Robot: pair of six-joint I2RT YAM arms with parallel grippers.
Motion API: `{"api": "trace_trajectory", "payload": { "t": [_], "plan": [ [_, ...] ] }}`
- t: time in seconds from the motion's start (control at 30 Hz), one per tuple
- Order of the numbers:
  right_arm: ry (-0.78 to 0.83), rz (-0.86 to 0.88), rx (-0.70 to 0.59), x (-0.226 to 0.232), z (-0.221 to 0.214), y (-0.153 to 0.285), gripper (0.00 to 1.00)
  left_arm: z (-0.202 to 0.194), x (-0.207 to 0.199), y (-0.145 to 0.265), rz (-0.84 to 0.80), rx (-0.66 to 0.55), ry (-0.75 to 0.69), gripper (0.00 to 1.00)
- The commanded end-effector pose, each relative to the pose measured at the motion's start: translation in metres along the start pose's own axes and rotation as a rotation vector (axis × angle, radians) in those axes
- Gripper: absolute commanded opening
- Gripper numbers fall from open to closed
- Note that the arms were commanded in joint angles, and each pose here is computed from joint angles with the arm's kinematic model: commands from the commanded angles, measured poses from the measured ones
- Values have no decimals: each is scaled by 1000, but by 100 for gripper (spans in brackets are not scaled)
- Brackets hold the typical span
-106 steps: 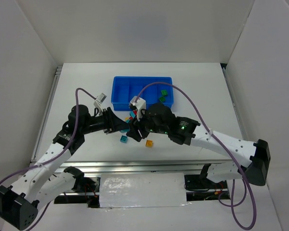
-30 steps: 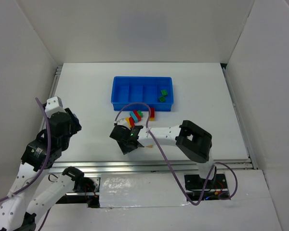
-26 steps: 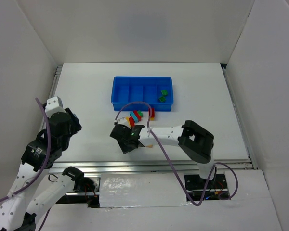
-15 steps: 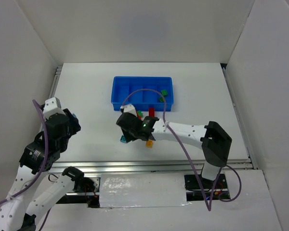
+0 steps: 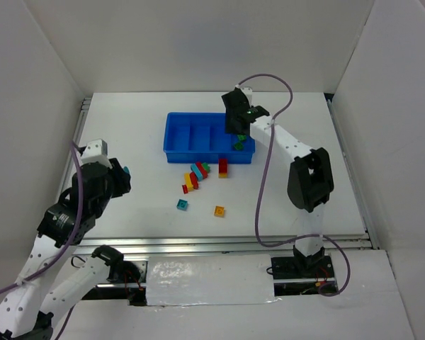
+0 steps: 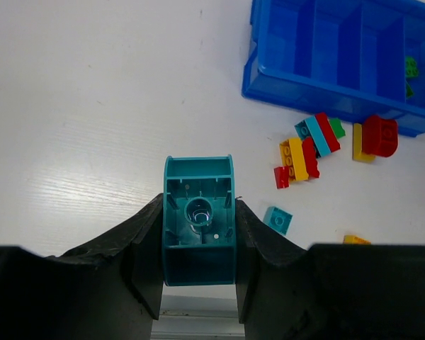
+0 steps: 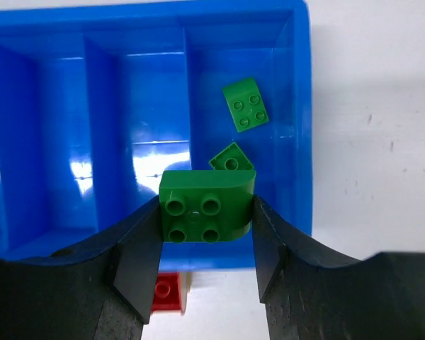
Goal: Sort the legos into containers by color
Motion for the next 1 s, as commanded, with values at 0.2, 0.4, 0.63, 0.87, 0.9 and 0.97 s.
{"api": "trace_trajectory", "payload": {
  "t": [0.2,0.4,0.63,0.87,0.9,0.97],
  "plan": [
    [45,-61,48,-16,13,-34,64,8,-25,-13,-158,16,-36,0],
    [39,-28,-5,-16,31,-14,100,22,-48,-25,-229,28,50,0],
    [-81,101,-33,-28,37,59,100,64,-110,-81,-394,26,85,2],
    [-221,442,-130,-60,-7,164,100,95,-198,-204,-518,78,-28,3],
    [-223,460,-123,-63,-12,170,100,94,-209,-217,-514,94,-64,3],
    [-229,495,-138,-70,-18,187,100,94,-232,-258,-465,117,-136,2]
  ]
}}
Point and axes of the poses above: each gripper's point midway between its finger pads, its own y axis back along the fingers, its own x axis along the line the jaws close on, z = x × y, the point moved 7 cm from there along y, back along the fingers, and after that the axes turned 6 degrees about -y, right-handed, at the moved point
